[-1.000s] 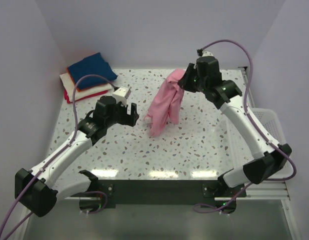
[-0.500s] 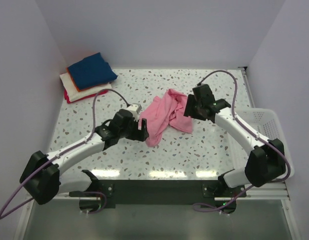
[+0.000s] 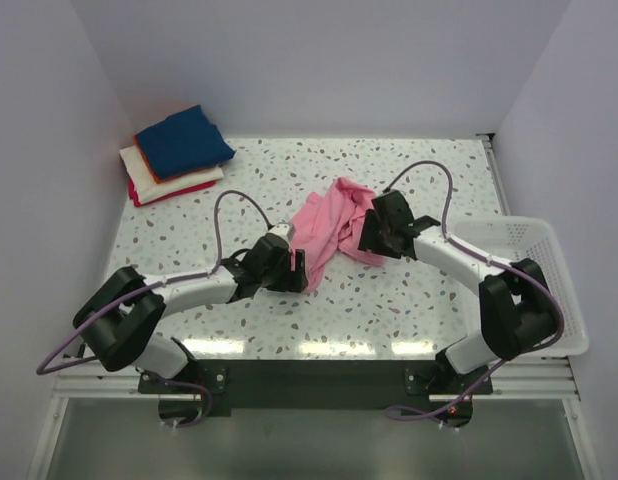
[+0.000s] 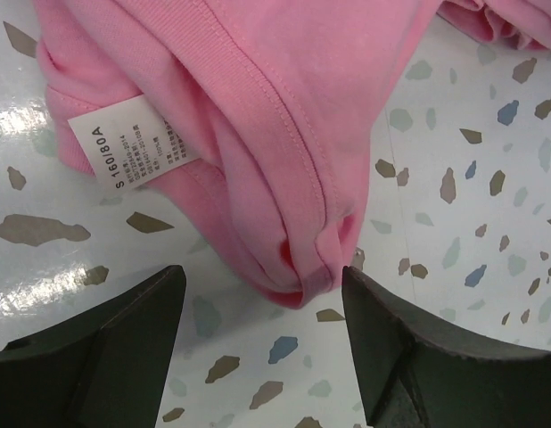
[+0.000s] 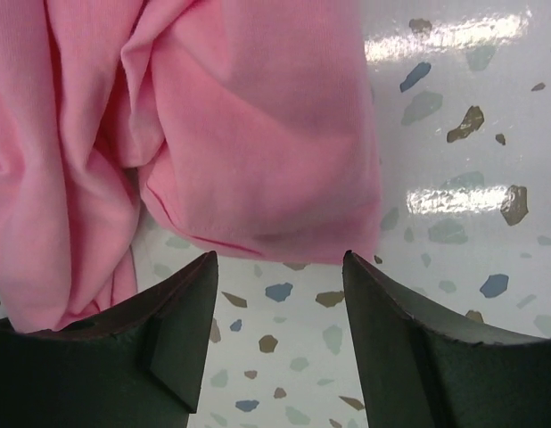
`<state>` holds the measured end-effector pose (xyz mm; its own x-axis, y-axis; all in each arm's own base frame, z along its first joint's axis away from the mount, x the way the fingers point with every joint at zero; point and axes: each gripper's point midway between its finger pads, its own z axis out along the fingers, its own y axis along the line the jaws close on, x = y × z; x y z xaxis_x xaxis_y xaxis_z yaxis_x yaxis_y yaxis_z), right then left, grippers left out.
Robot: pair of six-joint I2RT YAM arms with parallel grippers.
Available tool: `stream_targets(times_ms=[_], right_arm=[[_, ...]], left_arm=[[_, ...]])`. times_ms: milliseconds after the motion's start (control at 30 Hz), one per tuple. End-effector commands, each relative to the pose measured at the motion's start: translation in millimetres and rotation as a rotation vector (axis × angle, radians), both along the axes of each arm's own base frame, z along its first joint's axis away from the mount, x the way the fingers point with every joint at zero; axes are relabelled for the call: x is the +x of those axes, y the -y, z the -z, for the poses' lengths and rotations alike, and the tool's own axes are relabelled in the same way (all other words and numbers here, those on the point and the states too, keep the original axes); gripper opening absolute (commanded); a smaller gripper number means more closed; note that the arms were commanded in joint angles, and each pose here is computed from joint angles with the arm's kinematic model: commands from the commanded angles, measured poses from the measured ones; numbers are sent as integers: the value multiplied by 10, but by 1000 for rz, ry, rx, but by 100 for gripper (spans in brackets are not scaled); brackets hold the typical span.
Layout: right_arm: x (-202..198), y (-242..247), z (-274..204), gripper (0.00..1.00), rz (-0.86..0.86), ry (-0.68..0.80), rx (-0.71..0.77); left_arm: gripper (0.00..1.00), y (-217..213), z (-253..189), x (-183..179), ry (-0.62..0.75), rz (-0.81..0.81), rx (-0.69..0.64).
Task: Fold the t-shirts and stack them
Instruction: Move the tshirt to the center of the board, then flatten the tshirt out
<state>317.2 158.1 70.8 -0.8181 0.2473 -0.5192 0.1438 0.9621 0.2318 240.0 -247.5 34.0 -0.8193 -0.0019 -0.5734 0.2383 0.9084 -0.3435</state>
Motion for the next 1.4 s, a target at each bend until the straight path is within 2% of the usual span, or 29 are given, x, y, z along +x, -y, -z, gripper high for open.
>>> stream_targets(times_ms=[0,200,367,433,533,567,600,733,800,867,1000,1067,1367], right_arm=[[253,27,-66,62,58,94,-16],[369,42,17,63,84,100,-46],[439,44,135,63,97,74,-62],[459,53,153,59,104,69,-63],[475,110,153,39,122,58,-74],[509,127,99,27,129,67,-73],[507,178,86,22,136,60,-83],[568,363,-63,1,167,64,-95],[603,500,-157,0,190,64,-96],[628,604,-237,0,210,74,-92],[642,873,-459,0,257,102,-114],[668,952,-646,0,276,138,-115],[762,1168,-1516,0,322,278,-56]], left_arm=[[75,168,-145,249,81,-47,-57],[72,222,-121,298,96,-43,-65],[63,313,-114,296,97,-14,-100],[54,344,-114,294,93,-3,-108],[38,353,-168,338,106,0,-112],[33,328,-180,360,111,-1,-102],[25,310,-256,405,124,-8,-104],[13,-20,-485,615,151,-80,-111],[11,-169,-688,672,178,-109,-125],[11,-390,-758,699,176,-150,-80],[7,-715,-1255,828,263,-229,-36],[5,-848,-1374,814,275,-240,-7],[1,-1398,-2459,847,477,-333,21]])
